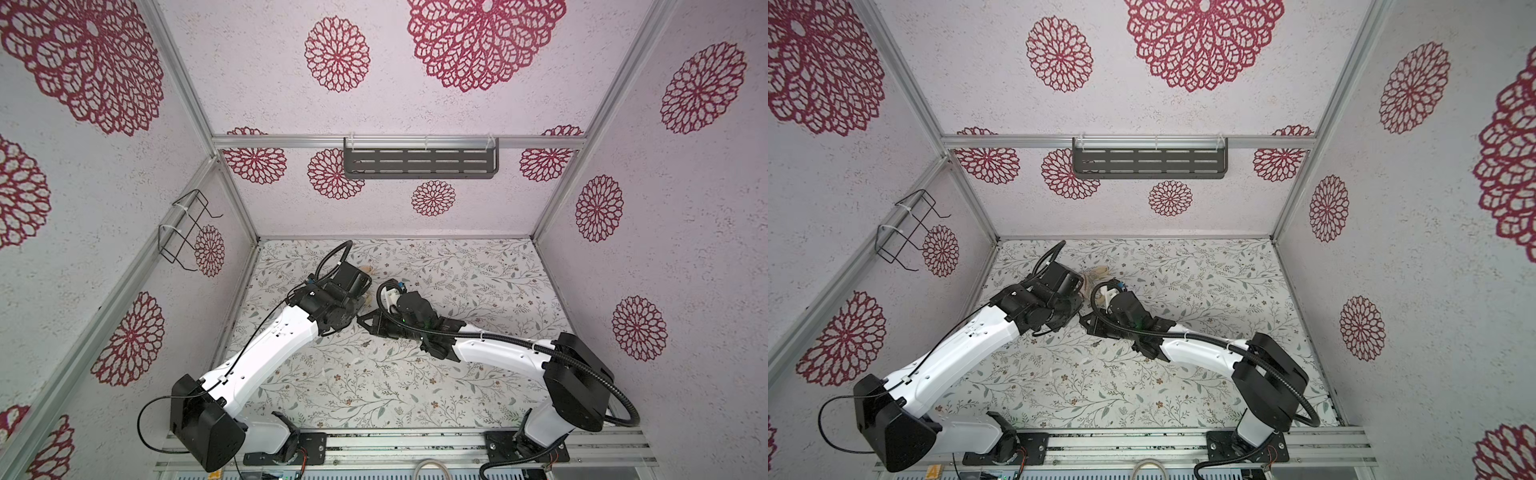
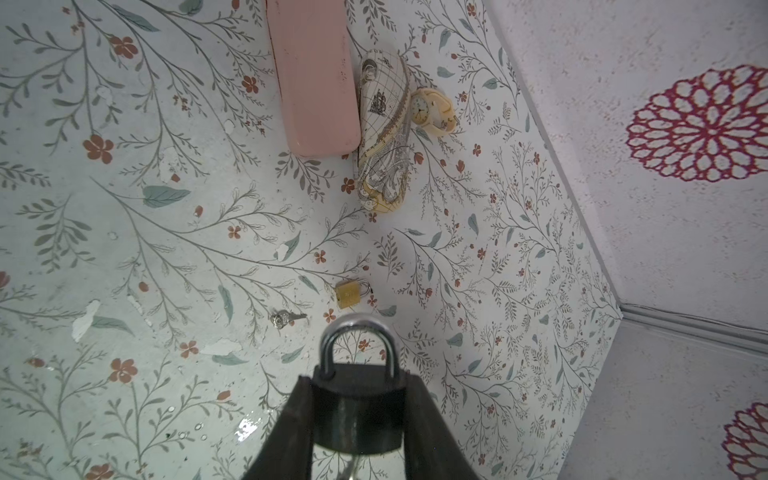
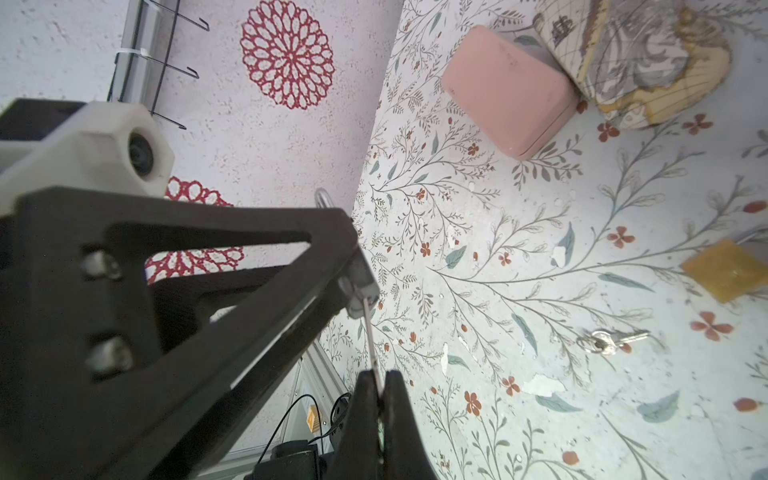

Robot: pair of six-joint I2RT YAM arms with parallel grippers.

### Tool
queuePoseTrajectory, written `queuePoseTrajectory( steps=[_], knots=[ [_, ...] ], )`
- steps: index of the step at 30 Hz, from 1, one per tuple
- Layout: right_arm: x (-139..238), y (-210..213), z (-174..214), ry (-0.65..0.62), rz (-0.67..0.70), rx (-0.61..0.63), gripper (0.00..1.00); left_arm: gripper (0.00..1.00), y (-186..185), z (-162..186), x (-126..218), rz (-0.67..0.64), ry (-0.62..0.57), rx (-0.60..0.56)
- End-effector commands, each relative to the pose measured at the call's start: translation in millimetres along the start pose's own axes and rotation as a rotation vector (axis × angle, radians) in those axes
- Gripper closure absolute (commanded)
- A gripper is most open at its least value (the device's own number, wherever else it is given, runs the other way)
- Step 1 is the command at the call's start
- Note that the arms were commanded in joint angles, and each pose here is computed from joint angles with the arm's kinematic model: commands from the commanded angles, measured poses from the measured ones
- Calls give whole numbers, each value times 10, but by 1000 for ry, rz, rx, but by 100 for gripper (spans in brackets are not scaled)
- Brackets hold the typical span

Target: Unlock with the key

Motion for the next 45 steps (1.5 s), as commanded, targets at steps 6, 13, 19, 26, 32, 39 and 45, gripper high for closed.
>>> queuePoseTrajectory(
  steps=[6, 13, 19, 26, 32, 39, 45],
  knots=[
    [207, 355, -496, -194, -209, -37, 100, 100, 202, 151, 23, -81, 35, -108],
    [64, 65, -335, -207, -178, -122, 100, 100, 265, 158, -110, -166, 83, -188],
    [-30, -32, -190, -246, -181, -161, 100, 100, 195, 158, -165, -243, 102, -230],
    [38, -162, -185, -295, -92, -114, 100, 100, 186, 323, -196, -293, 154, -253],
    [72, -17, -275, -308, -102, -60, 100, 100, 268, 504, -263, -308, 232, -194],
    [62, 147, -291, -302, -104, -13, 100, 100, 280, 663, -271, -228, 321, -16],
    [42, 120, -253, -281, -38, 19, 100, 100, 298, 731, -231, -192, 360, 58]
  ],
)
Point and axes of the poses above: each gripper's point midway between its finger pads, its own x axis back along the fingers, its own y axis along the line the jaws close on, z = x × y, the point moved 5 cm from there along x, back along the fingers, and after that the axes turned 10 degrees about x, right-handed, at the moved point
